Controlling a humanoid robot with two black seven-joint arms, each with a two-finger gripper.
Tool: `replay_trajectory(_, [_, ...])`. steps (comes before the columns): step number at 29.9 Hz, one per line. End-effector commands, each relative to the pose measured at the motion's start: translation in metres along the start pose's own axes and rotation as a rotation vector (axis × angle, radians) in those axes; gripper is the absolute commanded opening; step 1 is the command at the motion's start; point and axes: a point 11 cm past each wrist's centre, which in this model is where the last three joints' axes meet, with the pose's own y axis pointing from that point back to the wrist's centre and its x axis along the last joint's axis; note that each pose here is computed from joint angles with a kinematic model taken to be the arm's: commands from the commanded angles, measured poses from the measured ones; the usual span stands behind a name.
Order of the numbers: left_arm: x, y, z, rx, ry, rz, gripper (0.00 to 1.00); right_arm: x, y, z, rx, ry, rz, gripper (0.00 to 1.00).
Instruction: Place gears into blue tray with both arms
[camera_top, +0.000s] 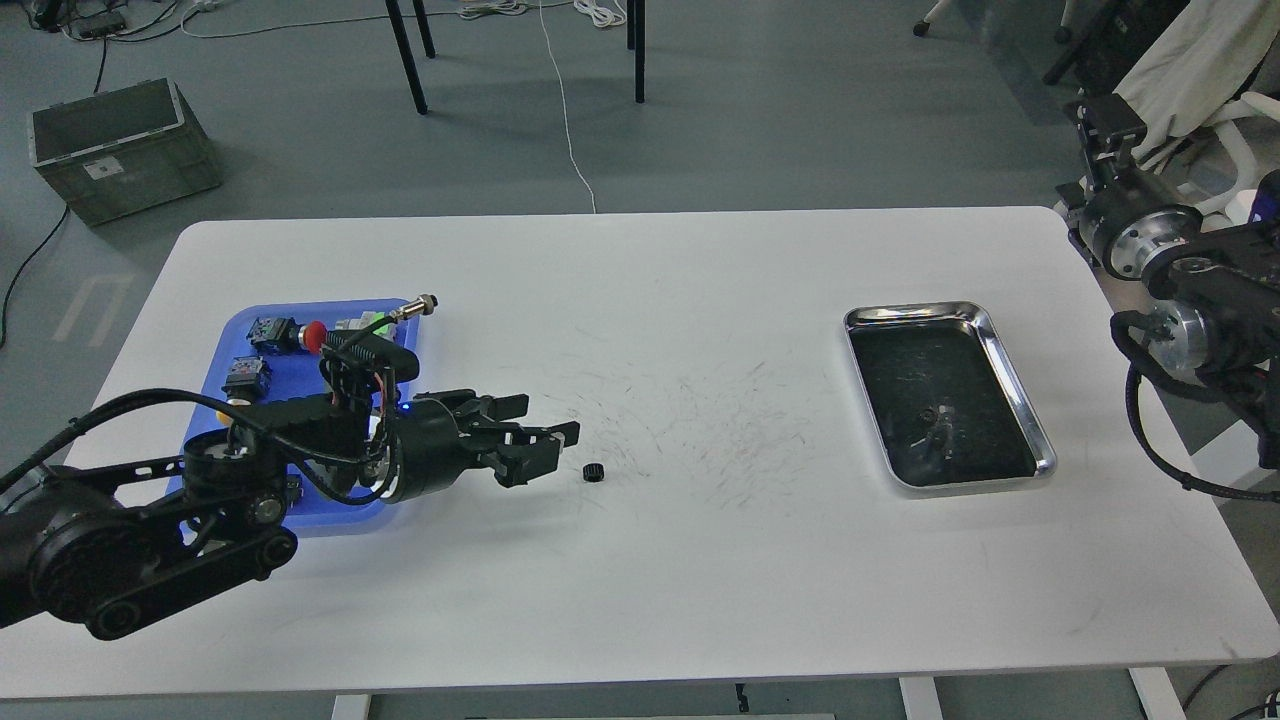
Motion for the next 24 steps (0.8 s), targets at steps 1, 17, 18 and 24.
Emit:
replay_trajectory(1, [-0.007,-0.010,0.001,0.003,-0.033,0.003,0.76,0.006,0.000,-0.004,0.013,-0.031,0.021,0.95])
replay_trajectory(17, [-0.051,-0.019,-0.006,0.038,-0.086,-0.022,0.72,0.025,0.006,0.015,-0.002,-0.092,0.097,0.95])
replay_trajectory(18, [-0.050,-0.020,-0.006,0.036,-0.089,-0.019,0.71,0.026,0.006,0.016,-0.003,-0.092,0.100,0.95])
replay_trajectory(24, [-0.044,-0.022,0.007,0.001,-0.142,-0.002,0.69,0.027,0.004,0.013,0.004,-0.105,0.102,0.95])
